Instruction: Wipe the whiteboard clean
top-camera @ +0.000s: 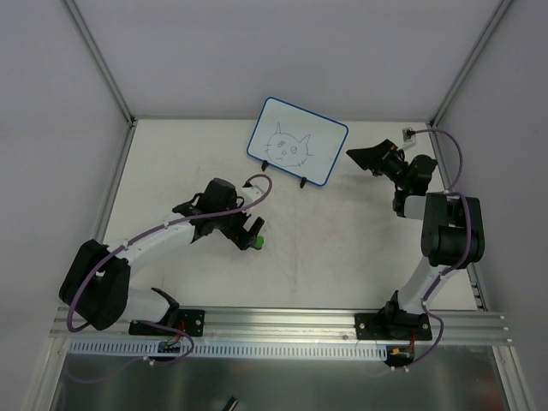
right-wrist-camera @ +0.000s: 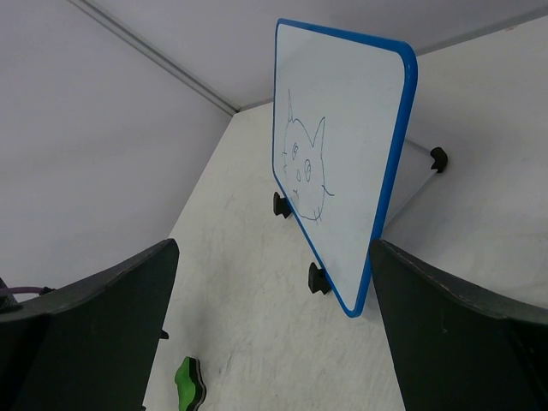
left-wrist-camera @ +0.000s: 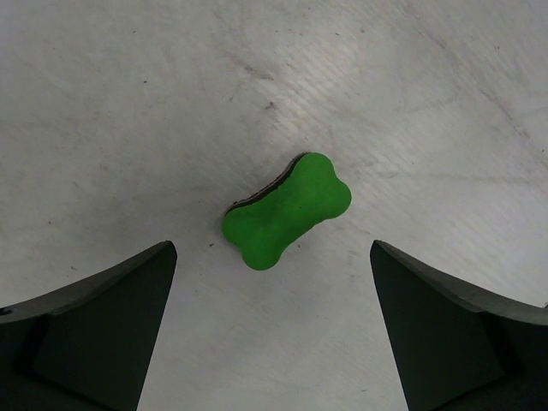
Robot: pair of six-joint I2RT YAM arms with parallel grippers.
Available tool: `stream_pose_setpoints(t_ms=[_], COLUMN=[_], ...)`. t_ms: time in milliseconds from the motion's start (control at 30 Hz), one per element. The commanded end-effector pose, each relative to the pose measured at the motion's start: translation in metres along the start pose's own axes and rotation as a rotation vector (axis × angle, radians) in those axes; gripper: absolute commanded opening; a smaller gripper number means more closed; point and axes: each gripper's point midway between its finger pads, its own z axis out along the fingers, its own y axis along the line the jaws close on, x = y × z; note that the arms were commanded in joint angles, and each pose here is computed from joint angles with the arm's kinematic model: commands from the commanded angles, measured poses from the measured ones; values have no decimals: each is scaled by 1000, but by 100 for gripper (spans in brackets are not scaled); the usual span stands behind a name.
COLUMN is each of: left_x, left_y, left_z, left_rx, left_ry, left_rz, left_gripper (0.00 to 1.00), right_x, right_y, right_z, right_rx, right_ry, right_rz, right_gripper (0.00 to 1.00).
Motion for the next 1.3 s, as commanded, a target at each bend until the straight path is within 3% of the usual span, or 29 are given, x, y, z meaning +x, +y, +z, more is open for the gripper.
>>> stream_pose_setpoints(t_ms=[0,233,467,600,700,967,1133,1267], left_x=[-13,-13,17,39,40,38,36,33], left_y=[-12,-31,-36,-19,-17,3,13,14], left_z=[4,11,29,42,44,48,51,52], left_rx=[105,307,413,362,352,262,215,208], left_ry=[-36,-21,93,205,215,257,278,276], left_rz=[237,501,495,486,487,512,526,535], left_gripper=[99,99,99,96,95,81,62,57], right_x=[-22,-21,-26,-25,-25,-28,-30,-30], right_y=[27,28,35,35,34,33,33,32], right_z=[6,6,6,5,6,6,6,6], right_rx=[-84,-89,-101,-102,-104,-106,-108,-117], right_ry=[-40,-34,-40,-39,-38,-43,-48,-53], right_rz=[-89,-58,-68,-73,-71,-69,-65,-50], right_gripper=[99,99,99,99,99,99,99,99])
